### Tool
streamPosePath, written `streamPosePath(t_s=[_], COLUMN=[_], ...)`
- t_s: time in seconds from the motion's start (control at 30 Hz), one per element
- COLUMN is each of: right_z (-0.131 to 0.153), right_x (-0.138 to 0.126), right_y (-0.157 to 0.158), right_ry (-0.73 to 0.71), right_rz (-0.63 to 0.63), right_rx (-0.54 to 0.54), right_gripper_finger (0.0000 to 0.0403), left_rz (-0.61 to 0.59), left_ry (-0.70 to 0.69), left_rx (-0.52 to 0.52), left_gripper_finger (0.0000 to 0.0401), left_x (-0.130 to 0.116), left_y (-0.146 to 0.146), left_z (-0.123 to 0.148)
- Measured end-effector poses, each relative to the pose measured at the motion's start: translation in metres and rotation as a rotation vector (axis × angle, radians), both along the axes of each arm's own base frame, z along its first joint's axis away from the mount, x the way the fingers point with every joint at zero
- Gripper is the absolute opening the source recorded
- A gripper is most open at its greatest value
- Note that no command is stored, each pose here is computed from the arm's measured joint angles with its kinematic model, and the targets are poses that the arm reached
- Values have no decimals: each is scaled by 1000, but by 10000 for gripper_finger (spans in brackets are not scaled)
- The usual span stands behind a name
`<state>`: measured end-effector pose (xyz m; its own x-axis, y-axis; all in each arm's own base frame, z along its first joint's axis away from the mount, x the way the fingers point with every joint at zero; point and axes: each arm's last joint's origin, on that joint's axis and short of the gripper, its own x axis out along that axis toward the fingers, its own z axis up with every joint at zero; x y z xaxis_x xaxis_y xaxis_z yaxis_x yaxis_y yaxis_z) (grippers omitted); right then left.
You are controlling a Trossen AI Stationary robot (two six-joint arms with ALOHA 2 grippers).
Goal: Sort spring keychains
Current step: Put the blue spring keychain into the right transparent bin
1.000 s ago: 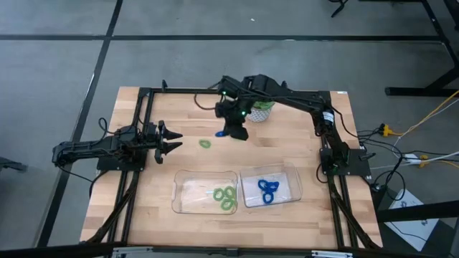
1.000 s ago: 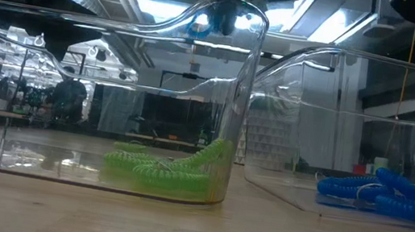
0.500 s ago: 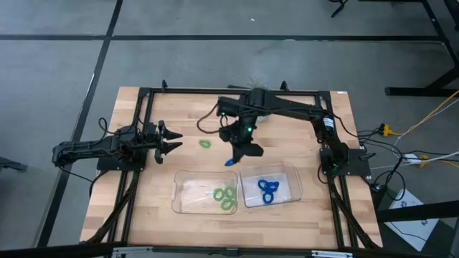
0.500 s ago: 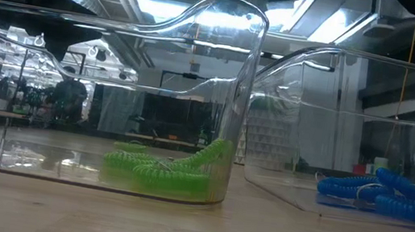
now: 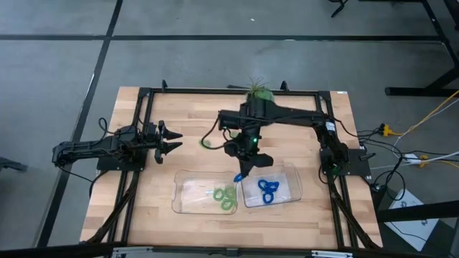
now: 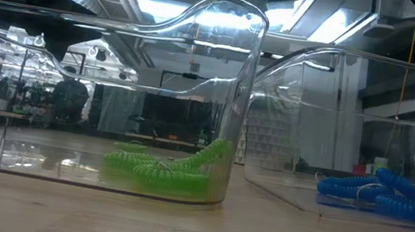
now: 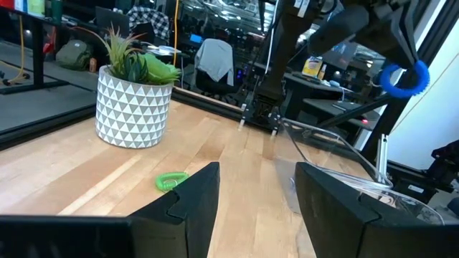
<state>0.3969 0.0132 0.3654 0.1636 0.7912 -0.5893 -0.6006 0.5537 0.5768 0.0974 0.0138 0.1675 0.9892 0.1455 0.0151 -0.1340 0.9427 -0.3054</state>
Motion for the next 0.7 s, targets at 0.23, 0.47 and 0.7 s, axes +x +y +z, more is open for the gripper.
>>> streamPosePath(t_s=[0.23, 0.47, 0.7], right_z=[1, 5, -20], right_x=[-2, -29, -69], right_y=[16, 17, 16], right_ry=[3, 28, 144], right_rz=[33, 35, 56], right_rx=[-6, -87, -92], right_gripper_finger=[8, 8, 8], left_rz=[0, 0, 0], left_ry=[0, -1, 0], left_rx=[0, 0, 0], left_gripper_finger=[178, 178, 178], left_x=[0, 0, 0], left_y=[0, 0, 0], left_z=[0, 0, 0])
